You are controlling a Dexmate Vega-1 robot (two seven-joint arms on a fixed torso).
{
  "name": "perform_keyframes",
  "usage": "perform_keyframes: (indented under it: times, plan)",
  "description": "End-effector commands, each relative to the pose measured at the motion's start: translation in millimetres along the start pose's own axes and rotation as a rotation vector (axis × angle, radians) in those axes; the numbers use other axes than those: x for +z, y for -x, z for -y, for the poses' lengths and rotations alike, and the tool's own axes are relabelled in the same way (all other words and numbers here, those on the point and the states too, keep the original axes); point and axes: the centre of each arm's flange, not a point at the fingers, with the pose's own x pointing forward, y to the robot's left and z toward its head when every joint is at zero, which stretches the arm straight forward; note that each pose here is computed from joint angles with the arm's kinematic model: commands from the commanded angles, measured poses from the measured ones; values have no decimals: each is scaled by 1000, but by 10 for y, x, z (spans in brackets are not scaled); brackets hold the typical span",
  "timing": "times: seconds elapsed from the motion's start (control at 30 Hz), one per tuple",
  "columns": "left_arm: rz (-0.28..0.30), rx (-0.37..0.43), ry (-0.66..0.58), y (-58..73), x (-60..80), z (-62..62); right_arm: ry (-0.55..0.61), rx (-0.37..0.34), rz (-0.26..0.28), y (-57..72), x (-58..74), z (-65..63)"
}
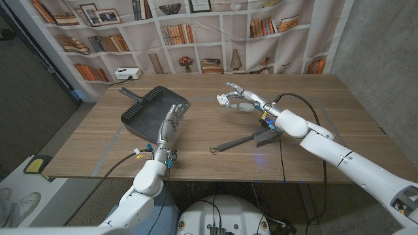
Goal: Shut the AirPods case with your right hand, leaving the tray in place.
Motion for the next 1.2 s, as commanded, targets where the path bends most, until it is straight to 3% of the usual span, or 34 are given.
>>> perform_keyframes:
  times: [0.03,0.5,1.2]
  plan:
    - [8,-33,0,-38,113,109,56,6,3,-35,135,92]
    - [22,-60,25,-148,139,295,83,5,21,-43,200,114]
    - [-40,-210,28,-326,98,576,96,17,39,-76,215,75]
